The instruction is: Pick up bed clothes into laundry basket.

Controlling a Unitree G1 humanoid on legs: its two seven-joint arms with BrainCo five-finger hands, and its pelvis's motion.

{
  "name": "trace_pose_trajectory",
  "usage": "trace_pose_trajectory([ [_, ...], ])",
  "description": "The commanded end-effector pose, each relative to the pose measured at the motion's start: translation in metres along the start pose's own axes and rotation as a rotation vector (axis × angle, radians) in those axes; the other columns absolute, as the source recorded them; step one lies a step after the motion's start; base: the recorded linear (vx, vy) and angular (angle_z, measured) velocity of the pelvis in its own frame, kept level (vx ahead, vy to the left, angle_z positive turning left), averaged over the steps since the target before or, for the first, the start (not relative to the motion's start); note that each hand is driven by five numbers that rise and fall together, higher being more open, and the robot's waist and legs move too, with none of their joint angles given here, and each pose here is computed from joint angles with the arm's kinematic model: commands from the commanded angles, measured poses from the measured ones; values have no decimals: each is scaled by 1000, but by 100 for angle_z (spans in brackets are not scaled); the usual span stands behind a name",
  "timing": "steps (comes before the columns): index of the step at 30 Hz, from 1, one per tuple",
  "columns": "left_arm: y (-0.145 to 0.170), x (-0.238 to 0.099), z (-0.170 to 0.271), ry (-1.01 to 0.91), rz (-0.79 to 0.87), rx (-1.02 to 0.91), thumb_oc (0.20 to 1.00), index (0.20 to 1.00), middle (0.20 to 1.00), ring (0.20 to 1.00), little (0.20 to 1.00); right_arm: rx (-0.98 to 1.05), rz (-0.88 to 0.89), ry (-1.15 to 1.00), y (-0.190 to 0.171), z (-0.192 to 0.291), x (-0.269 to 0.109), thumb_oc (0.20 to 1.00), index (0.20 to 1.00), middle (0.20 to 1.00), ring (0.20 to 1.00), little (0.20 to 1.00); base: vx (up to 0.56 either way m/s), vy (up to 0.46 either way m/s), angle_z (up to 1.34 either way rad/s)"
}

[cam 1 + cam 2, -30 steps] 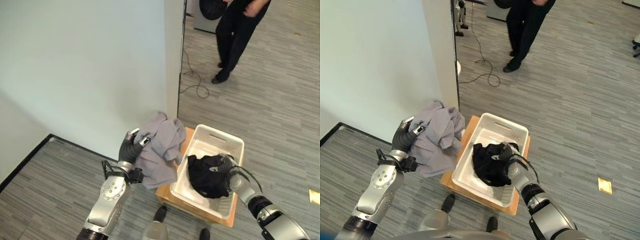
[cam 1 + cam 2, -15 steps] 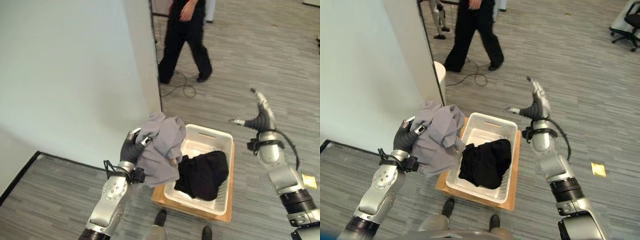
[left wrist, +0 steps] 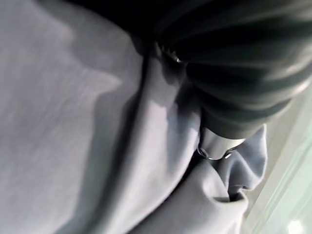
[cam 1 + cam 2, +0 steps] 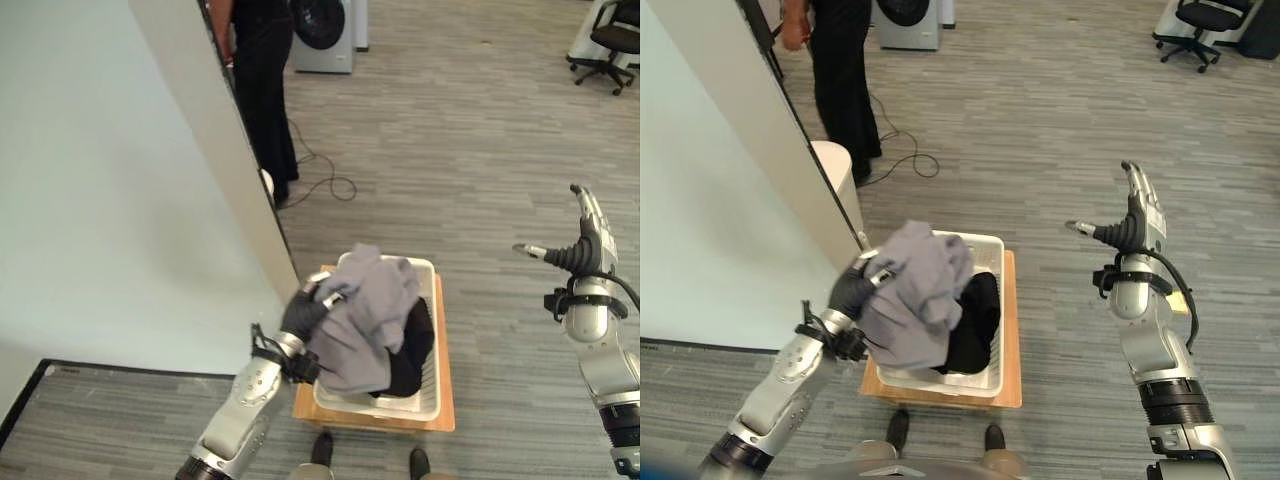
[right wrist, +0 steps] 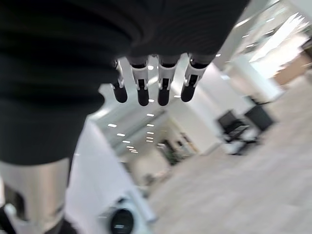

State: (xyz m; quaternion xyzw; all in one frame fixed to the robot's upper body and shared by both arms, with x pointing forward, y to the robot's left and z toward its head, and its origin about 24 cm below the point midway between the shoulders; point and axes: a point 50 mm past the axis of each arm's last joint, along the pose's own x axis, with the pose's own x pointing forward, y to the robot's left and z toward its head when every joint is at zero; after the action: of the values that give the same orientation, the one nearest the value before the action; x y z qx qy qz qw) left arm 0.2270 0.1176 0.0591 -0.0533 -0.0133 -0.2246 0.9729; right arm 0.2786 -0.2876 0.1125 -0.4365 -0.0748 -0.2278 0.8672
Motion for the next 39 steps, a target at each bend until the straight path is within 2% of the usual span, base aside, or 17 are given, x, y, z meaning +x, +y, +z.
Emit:
trace_pose_trajectory([
  [1, 0, 16, 32, -171, -37, 32, 200, 200, 200, 200, 200, -77, -84, -70, -25, 5, 10, 1000, 1000, 1000, 1000, 1000, -21, 3, -6],
  [7, 2, 32, 43, -233, 22, 187, 200, 200, 200, 200, 200, -127, -99, 43, -31, -27, 2, 1000, 1000, 1000, 1000, 1000, -3, -4, -15],
  [10, 6, 41, 31, -187, 73, 279, 200, 200, 200, 200, 200, -143, -97, 77, -33, -37, -3, 1000, 1000, 1000, 1000, 1000, 34, -2, -10],
  [11, 9, 49, 12, -96, 98, 337, 200, 200, 200, 200, 200, -155, -77, 96, -30, -43, -7, 1000, 1000, 1000, 1000, 1000, 3, 2, -11],
  [13, 9, 53, 2, -52, 105, 369, 200, 200, 200, 200, 200, -155, -69, 107, -29, -46, -8, 1000, 1000, 1000, 1000, 1000, 43, -3, -13],
  [14, 10, 63, -15, 29, 111, 491, 200, 200, 200, 200, 200, -153, -46, 113, -25, -48, -10, 1000, 1000, 1000, 1000, 1000, 26, -9, -13],
  [16, 12, 67, -19, 55, 125, 531, 200, 200, 200, 200, 200, -151, -38, 107, -23, -47, -11, 1000, 1000, 1000, 1000, 1000, 15, 1, -17],
  [18, 19, 83, -31, 135, 160, 679, 200, 200, 200, 200, 200, -146, -8, 85, -18, -44, -11, 1000, 1000, 1000, 1000, 1000, 7, 16, -18],
  [19, 18, 84, -31, 132, 160, 679, 200, 200, 200, 200, 200, -147, -10, 83, -18, -43, -11, 1000, 1000, 1000, 1000, 1000, -3, 13, -10],
  [21, 26, 93, -44, 224, 192, 801, 200, 200, 200, 200, 200, -130, 14, 55, -15, -38, -12, 1000, 1000, 1000, 1000, 1000, -26, -1, -12],
  [24, 35, 93, -57, 313, 228, 856, 200, 200, 200, 200, 200, -123, 36, 59, -12, -40, -16, 1000, 1000, 1000, 1000, 1000, -30, -16, -22],
  [25, 40, 90, -63, 356, 240, 876, 1000, 1000, 1000, 1000, 1000, -130, 49, 64, -11, -42, -19, 1000, 1000, 1000, 1000, 1000, -25, -23, -8],
  [28, 44, 87, -62, 351, 278, 836, 1000, 1000, 1000, 1000, 1000, -143, 63, 104, -11, -51, -28, 1000, 1000, 1000, 1000, 1000, -21, -37, -2],
  [34, 37, 82, -37, 180, 287, 794, 1000, 1000, 1000, 1000, 1000, -137, 55, 162, -11, -62, -42, 1000, 1000, 1000, 1000, 1000, 6, -60, 2],
  [36, 35, 77, -39, 177, 349, 619, 1000, 1000, 1000, 1000, 1000, -113, 58, 144, -6, -55, -43, 1000, 1000, 1000, 1000, 1000, 18, -103, 17],
  [37, 30, 82, -22, 94, 362, 520, 1000, 1000, 1000, 1000, 1000, -92, 67, 112, -2, -46, -41, 1000, 1000, 1000, 1000, 1000, 26, -146, 32],
  [39, 27, 83, -15, 61, 352, 468, 1000, 1000, 1000, 1000, 1000, -79, 72, 96, 0, -42, -41, 1000, 1000, 1000, 1000, 1000, 20, -98, 27],
])
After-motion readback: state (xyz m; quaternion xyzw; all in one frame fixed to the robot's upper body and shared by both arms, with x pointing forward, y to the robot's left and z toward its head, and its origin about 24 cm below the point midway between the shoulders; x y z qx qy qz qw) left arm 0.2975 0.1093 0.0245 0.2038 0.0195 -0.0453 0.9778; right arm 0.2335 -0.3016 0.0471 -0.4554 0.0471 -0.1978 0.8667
